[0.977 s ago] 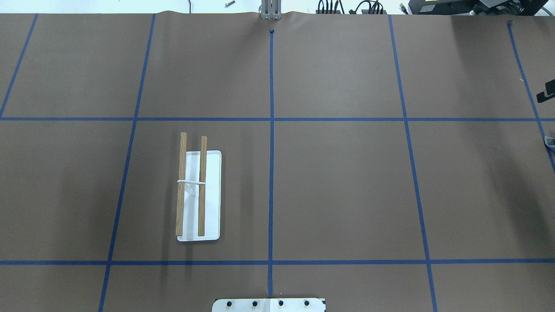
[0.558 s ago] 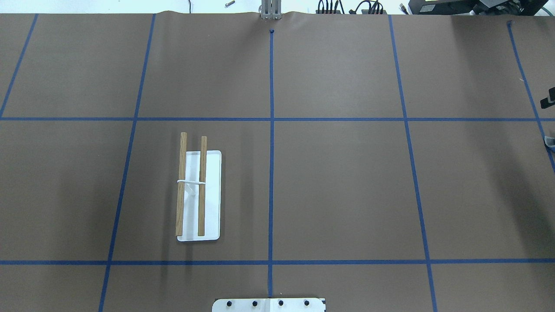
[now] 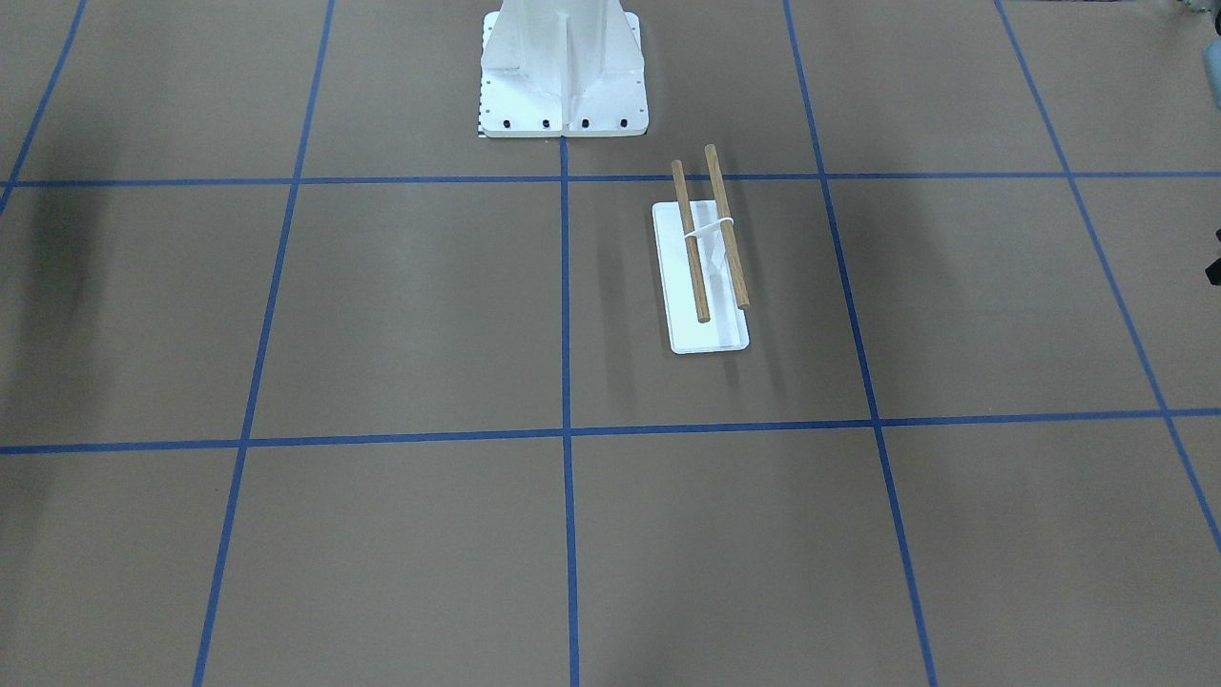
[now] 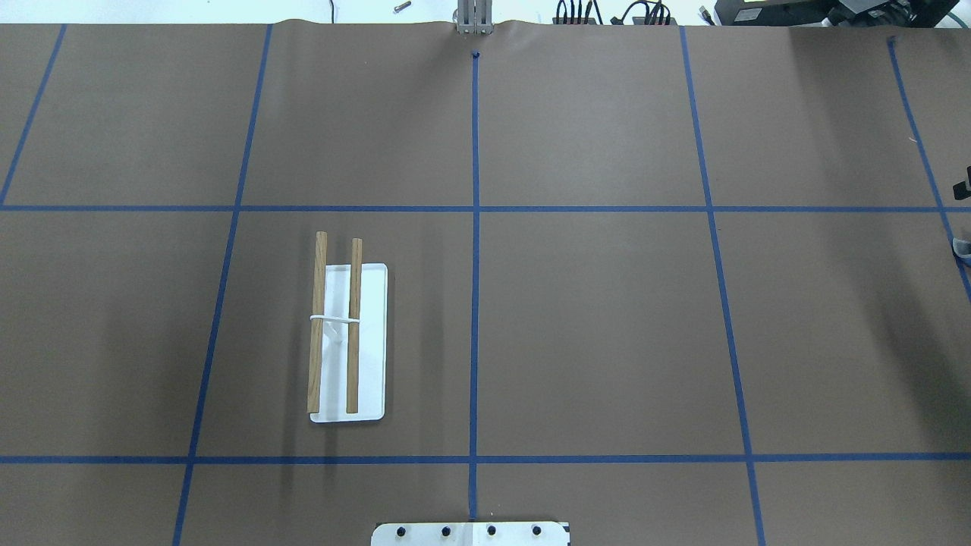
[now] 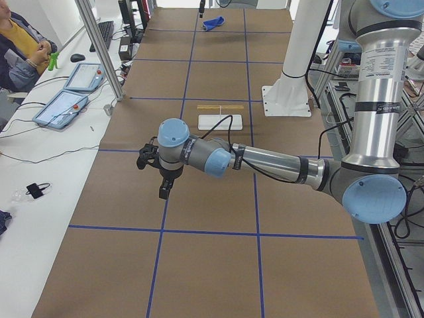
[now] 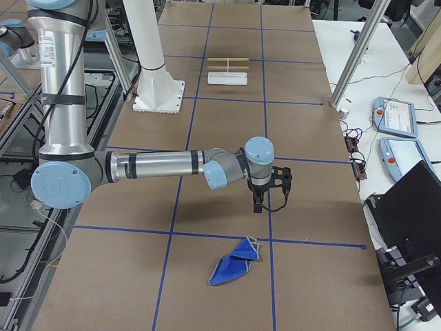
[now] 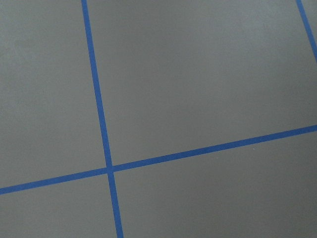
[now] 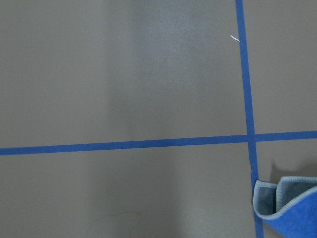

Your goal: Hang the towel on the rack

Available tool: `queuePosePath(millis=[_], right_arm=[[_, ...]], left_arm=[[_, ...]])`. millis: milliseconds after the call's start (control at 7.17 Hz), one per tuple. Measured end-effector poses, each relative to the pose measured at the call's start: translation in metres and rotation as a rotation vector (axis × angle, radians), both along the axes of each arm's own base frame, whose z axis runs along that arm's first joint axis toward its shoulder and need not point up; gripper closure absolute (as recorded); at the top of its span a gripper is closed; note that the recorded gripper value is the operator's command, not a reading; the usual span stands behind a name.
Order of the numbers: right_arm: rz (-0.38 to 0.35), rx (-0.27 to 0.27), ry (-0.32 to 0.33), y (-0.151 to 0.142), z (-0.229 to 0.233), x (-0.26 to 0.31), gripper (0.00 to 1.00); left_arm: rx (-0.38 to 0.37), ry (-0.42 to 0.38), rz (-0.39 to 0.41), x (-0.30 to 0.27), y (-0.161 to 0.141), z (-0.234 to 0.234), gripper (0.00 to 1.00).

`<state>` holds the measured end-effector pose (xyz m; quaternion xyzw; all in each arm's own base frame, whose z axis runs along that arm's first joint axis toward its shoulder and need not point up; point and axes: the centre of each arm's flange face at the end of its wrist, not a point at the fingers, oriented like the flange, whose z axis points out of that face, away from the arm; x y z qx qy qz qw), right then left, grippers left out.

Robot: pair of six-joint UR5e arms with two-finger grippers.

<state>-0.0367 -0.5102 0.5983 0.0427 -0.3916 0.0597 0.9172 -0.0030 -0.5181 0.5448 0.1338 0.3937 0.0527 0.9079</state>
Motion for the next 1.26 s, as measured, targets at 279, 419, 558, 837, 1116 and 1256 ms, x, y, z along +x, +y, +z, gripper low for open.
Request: queuePosePath(millis=[279, 419, 558, 837, 1116, 1256], right_arm=[[-0.018, 0.009, 0.005, -0.002, 0.021, -0.014, 0.00], [-0.023, 0.013, 0.001, 0.004, 0.041, -0.015, 0.01], [-0.031, 0.002, -0.018, 0.007, 0.064, -0.012, 0.11], [-0.059, -0.026, -0.038, -0.005, 0.114, 0.007, 0.11], [-0.091, -0.034, -0.025, -0.037, 0.154, 0.024, 0.15], [-0.103, -0.039, -0.018, -0.043, 0.165, 0.028, 0.21]], left_arm=[[0.002, 0.000, 0.000, 0.000, 0.000, 0.000, 0.02], [0.002, 0.000, 0.000, 0.000, -0.001, 0.000, 0.02], [0.003, 0.000, 0.000, 0.000, -0.002, 0.000, 0.02], [0.005, 0.001, 0.000, 0.000, -0.003, -0.002, 0.02], [0.011, 0.002, 0.000, 0.000, -0.003, -0.005, 0.02], [0.014, 0.002, 0.000, 0.000, -0.002, -0.006, 0.02]])
